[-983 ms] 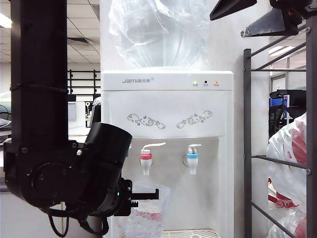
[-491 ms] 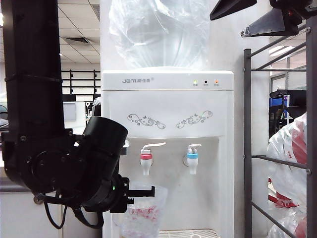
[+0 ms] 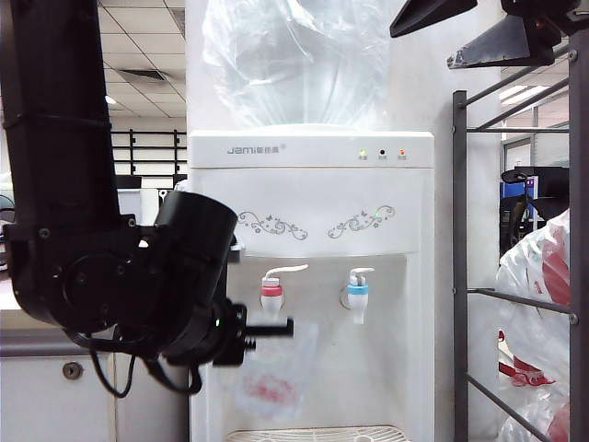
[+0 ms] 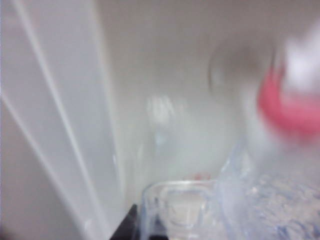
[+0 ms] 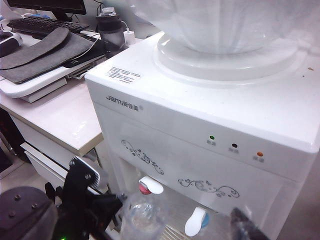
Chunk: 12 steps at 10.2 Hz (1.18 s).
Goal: Pick up the plastic mug from the left desk, go to the hot water outlet of the water dispenser, press the vertical switch to get some water, then put the mug back on the desk.
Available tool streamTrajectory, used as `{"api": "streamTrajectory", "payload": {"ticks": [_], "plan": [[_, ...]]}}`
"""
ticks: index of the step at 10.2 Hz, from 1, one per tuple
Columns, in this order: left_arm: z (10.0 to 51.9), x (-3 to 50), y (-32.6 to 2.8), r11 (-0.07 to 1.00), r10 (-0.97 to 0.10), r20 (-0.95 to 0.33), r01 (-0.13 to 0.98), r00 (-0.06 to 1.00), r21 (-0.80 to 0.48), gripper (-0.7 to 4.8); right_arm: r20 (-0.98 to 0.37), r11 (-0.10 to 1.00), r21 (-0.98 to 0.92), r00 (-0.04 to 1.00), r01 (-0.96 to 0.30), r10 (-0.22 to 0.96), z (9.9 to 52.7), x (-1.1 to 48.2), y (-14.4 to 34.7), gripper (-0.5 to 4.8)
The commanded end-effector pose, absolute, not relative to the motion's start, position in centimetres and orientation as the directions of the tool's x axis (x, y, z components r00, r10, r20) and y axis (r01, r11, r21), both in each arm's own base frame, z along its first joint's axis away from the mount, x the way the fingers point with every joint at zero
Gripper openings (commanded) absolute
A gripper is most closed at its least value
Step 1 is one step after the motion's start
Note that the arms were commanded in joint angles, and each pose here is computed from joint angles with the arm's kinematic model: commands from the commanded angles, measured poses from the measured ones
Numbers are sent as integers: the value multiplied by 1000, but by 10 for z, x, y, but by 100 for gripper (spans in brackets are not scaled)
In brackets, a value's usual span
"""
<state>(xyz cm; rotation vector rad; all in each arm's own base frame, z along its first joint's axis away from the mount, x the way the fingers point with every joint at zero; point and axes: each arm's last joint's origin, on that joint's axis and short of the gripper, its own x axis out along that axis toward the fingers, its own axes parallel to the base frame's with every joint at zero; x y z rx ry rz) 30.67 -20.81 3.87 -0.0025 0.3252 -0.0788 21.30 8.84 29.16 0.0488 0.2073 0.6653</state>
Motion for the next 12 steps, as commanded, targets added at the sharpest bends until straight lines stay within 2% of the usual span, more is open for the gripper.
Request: {"api": "streamTrajectory", "payload": {"ticks": [1, 4, 5, 6, 7, 8, 12], "plan": [[68, 347, -195, 996, 13, -153, -27, 988, -88, -5, -158, 781, 104, 766, -615, 624, 294, 213, 89, 479], [52, 338, -189, 999, 29, -257, -35, 966, -16, -5, -158, 781, 104, 765, -616, 624, 294, 213, 89, 479], [44, 305, -208, 998, -59, -258, 53, 964, -31, -5, -159, 781, 104, 765, -615, 624, 294, 213, 89, 479], [46, 303, -212, 997, -68, -240, 60, 968, -41, -5, -158, 781, 104, 765, -616, 624, 294, 213, 89, 479], [51, 305, -214, 995, -74, -201, 58, 977, -83, -5, -158, 781, 104, 765, -615, 624, 294, 213, 89, 479], [54, 315, -206, 996, -22, -181, 6, 983, -89, -5, -158, 782, 104, 766, -615, 623, 294, 213, 89, 479], [54, 315, -207, 996, -26, -182, 10, 983, -89, -5, -158, 781, 104, 766, -615, 624, 294, 213, 89, 479]]}}
